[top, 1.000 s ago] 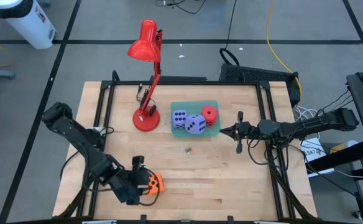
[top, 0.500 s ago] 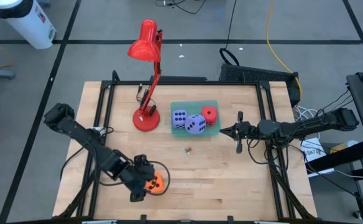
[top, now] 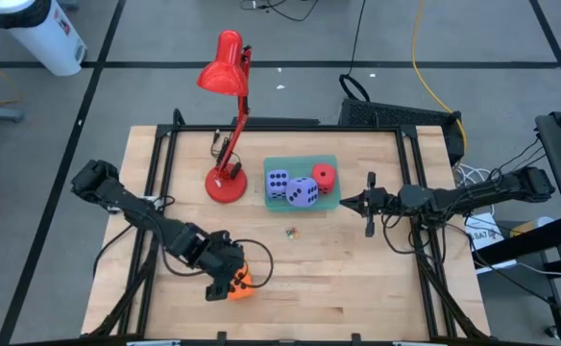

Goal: Pick & Place Dice
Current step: Put the large orange die into the blue bin

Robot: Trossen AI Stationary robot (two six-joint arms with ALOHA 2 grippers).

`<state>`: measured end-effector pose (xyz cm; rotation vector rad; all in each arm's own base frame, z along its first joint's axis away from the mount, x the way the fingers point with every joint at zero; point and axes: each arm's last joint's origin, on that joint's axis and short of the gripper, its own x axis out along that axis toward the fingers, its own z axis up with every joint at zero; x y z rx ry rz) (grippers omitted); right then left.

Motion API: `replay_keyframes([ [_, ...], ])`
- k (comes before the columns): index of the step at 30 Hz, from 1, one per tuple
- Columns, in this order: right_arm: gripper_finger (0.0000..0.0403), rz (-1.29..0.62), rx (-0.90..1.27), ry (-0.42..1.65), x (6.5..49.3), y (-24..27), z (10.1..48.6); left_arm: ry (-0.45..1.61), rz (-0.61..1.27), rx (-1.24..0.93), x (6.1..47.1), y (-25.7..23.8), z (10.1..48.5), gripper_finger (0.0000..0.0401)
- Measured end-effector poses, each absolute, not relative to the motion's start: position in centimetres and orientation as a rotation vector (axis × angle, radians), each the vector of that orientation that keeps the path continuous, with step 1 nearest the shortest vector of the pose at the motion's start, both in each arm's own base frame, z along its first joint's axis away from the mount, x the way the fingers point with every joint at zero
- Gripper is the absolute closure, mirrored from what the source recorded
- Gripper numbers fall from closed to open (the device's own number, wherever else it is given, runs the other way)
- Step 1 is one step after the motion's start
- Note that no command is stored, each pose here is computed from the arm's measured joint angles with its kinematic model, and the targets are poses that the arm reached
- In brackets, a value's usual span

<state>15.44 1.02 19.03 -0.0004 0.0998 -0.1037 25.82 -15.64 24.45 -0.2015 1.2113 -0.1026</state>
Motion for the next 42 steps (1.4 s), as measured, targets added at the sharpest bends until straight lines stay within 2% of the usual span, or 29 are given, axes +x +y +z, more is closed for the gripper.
replay_keyframes([
  [3, 0.0403, -0.104, -0.001, 0.101, 15.4, 1.0, 19.0, 1.265, -0.118, -0.213, 26.5, -15.6, 23.3, 0.0003],
  [9, 0.0403, -0.104, 0.002, 0.11, 15.4, 1.0, 18.9, 1.339, -0.16, -0.246, 27.9, -15.7, 21.2, 0.001],
  [15, 0.0403, -0.104, 0.005, 0.11, 15.4, 1.0, 18.9, 1.355, -0.202, -0.297, 28.3, -15.9, 20.8, 0.001],
  [25, 0.0403, -0.104, 0.004, 0.115, 15.4, 1.0, 18.9, 1.287, -0.117, -0.353, 28.6, -16.1, 21.1, 0.0011],
  [30, 0.0403, -0.104, 0.007, 0.114, 15.4, 1.0, 18.9, 1.28, 0.032, -0.408, 28.5, -15.7, 21.0, 0.0011],
  [34, 0.0403, -0.105, 0.023, 0.109, 15.4, 1.0, 18.9, 1.253, 0.03, -0.399, 28.7, -15.7, 21.0, 0.0011],
  [42, 0.0403, -0.105, 0.022, 0.109, 15.4, 1.0, 18.9, 1.151, -0.101, -0.425, 29.7, -16.4, 21.6, 0.0011],
])
